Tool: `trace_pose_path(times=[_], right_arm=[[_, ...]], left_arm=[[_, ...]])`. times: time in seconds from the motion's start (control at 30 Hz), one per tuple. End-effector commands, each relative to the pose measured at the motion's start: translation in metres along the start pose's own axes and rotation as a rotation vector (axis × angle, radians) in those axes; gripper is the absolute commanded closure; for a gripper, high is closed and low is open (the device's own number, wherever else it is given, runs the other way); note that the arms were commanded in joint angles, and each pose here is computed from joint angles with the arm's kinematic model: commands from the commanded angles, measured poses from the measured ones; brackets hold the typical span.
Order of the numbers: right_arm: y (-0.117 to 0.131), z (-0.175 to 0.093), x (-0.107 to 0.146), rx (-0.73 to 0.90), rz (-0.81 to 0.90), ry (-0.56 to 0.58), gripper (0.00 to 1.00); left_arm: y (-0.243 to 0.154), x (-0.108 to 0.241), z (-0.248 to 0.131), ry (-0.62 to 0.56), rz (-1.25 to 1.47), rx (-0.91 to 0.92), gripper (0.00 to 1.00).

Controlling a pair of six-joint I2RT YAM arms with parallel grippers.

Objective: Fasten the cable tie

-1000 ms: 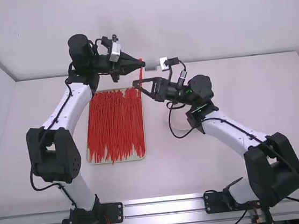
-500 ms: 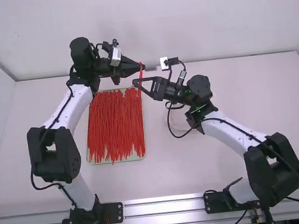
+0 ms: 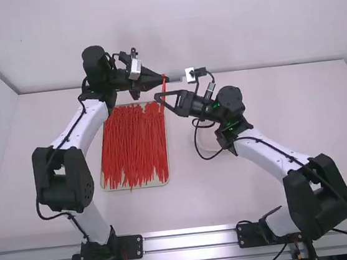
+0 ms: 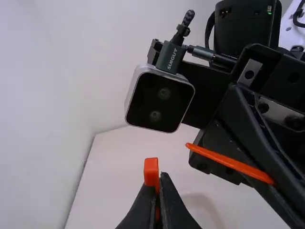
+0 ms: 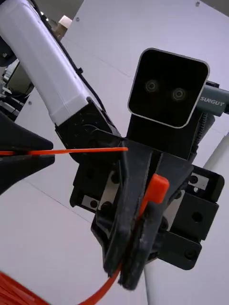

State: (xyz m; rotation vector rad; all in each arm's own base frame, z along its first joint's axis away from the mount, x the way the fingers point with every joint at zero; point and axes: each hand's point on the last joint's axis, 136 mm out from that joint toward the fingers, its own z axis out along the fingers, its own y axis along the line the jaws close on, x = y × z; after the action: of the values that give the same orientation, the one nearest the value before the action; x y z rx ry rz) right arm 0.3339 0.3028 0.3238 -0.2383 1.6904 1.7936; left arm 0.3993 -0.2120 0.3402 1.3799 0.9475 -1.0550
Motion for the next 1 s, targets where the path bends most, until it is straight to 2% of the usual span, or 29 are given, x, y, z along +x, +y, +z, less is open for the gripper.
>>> trace_pose_path(times=[0.0,0.97], right_arm=[[0.0065,0.007,-0.0043,-0.005,-0.027,-0.011,1.0],[-0.0012,0.0038,-0.0107,0.025,-0.03,-0.035,1.0]], left_arm=[[-0.0045,-0.004,0.002,-0.006,0.028,0.022,0.99],[-0.0077,-0.0033,0.008,-0.01,0.004,0.036,0.98]])
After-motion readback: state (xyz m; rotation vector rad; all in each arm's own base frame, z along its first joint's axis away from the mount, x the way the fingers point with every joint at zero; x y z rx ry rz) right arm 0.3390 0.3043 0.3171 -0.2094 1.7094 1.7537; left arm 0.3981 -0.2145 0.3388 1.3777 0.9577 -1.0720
